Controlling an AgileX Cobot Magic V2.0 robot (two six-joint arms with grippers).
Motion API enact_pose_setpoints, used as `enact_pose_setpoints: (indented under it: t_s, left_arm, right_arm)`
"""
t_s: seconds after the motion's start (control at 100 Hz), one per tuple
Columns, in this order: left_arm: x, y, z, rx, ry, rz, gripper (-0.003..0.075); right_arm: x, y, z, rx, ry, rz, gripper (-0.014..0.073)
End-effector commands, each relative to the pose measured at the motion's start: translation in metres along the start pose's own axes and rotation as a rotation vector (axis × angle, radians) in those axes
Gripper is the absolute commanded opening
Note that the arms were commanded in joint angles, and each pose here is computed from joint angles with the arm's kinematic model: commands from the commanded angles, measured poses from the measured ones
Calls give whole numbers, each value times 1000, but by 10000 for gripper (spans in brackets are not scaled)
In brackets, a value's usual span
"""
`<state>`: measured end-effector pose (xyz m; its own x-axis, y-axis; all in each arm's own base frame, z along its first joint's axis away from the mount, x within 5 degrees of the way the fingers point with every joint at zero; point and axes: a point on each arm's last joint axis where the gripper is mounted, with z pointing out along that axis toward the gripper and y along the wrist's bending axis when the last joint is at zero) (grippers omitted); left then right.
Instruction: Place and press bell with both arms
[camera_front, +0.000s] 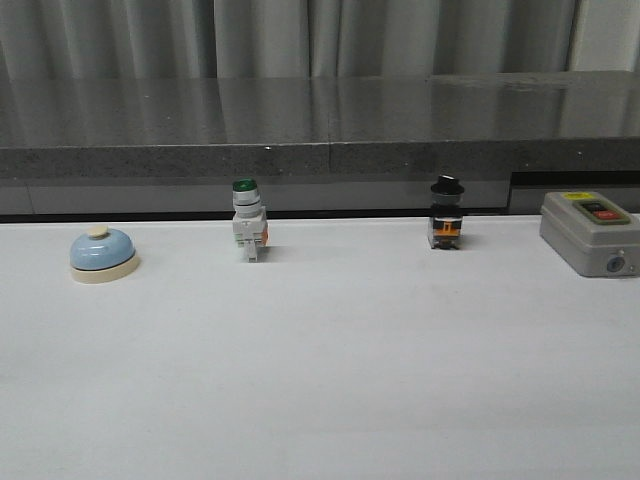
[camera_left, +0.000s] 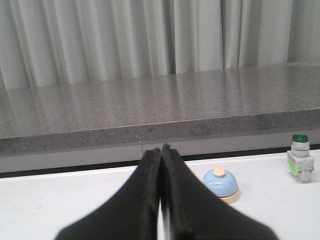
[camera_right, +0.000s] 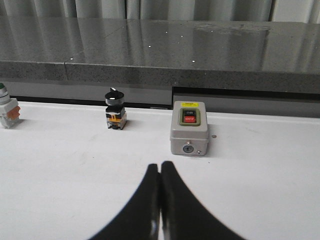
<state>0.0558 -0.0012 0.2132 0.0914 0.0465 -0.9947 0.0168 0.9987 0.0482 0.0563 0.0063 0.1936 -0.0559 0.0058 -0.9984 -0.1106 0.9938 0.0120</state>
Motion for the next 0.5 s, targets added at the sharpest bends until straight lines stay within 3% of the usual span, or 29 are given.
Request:
enact_pose_setpoints:
  t_s: [0.0, 0.49]
  left_arm:
    - [6, 0, -2, -9, -62, -13, -20]
    - [6, 0, -2, -10, -62, -27, -20]
  right_arm:
    - [-13, 0, -3, 5, -119, -15, -60]
    - [-13, 0, -3, 5, -119, -15, -60]
